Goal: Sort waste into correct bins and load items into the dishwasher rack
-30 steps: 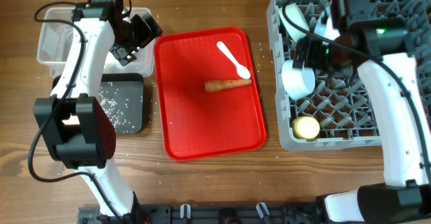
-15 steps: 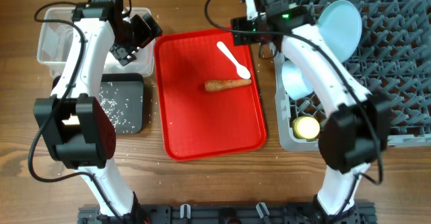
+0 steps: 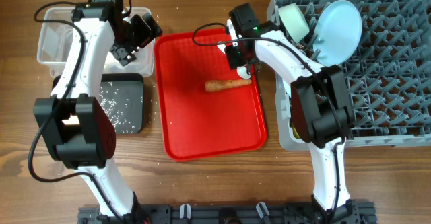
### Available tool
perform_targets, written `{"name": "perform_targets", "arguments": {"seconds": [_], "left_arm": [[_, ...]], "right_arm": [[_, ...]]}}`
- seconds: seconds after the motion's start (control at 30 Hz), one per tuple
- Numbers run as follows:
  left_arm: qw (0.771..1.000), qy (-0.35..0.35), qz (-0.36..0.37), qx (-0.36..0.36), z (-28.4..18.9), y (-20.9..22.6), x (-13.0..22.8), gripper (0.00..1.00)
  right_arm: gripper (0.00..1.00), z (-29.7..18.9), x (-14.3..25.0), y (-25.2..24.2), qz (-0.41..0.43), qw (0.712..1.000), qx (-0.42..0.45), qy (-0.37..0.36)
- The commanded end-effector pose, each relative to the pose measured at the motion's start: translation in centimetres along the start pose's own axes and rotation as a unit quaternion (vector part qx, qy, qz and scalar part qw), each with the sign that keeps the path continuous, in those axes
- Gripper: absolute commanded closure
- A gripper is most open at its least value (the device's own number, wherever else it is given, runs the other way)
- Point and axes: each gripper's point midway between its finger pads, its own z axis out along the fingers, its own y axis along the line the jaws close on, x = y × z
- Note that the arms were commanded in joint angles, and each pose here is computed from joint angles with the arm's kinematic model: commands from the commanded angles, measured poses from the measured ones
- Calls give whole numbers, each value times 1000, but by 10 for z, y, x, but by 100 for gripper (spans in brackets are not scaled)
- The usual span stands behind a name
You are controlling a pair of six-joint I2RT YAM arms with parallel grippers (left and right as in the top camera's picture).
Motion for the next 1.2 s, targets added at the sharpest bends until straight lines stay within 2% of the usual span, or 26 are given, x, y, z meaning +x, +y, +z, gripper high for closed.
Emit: {"name": "perform_targets", "arguments": {"seconds": [0.0,0.07,0.13,0.2,0.3,0.37,0.5,0.57,0.7,0.77,0.87,1.0,1.03,1.07,1.13,1.17], "left_arm": [[1000,0,-5,0,-1,0,1,0],[1000,0,-5,0,-1,0,1,0],[1000,0,-5,0,-1,0,1,0],[1000,0,-5,0,-1,0,1,0],[1000,0,-5,0,-1,0,1,0],[1000,0,-5,0,-1,0,1,0],[1000,0,-5,0,-1,0,1,0],[1000,0,-5,0,-1,0,1,0],[1000,0,-5,0,-1,0,1,0],[1000,0,-5,0,-1,0,1,0],[1000,0,-5,0,-1,0,1,0],[1000,0,-5,0,-1,0,1,0],[1000,0,-5,0,-1,0,1,0],[1000,0,-5,0,-1,0,1,0],[1000,0,-5,0,-1,0,1,0],[1000,0,-5,0,-1,0,1,0]], "right_arm": [[60,9,4,3,-7,1000,1,9],[72,9,8,3,-7,1000,1,17],[88,9,15,7,-17,999,-10,30],[96,9,16,7,-16,999,-11,32],[96,0,9,13,-13,999,-34,25],[96,-24,-4,14,-13,999,-35,10],[96,-109,-37,14,-15,998,-35,-55],[96,-158,-40,4,-10,997,-14,-80],[96,-236,-2,-49,35,995,58,-72],[96,-263,32,-93,120,987,99,-46],[96,-265,79,-144,237,964,117,13],[96,-241,119,-163,284,949,111,77],[93,-236,125,-165,285,948,111,86],[86,-232,130,-167,287,947,112,94],[48,-225,139,-171,292,943,118,107],[46,-225,139,-171,292,943,118,106]]}}
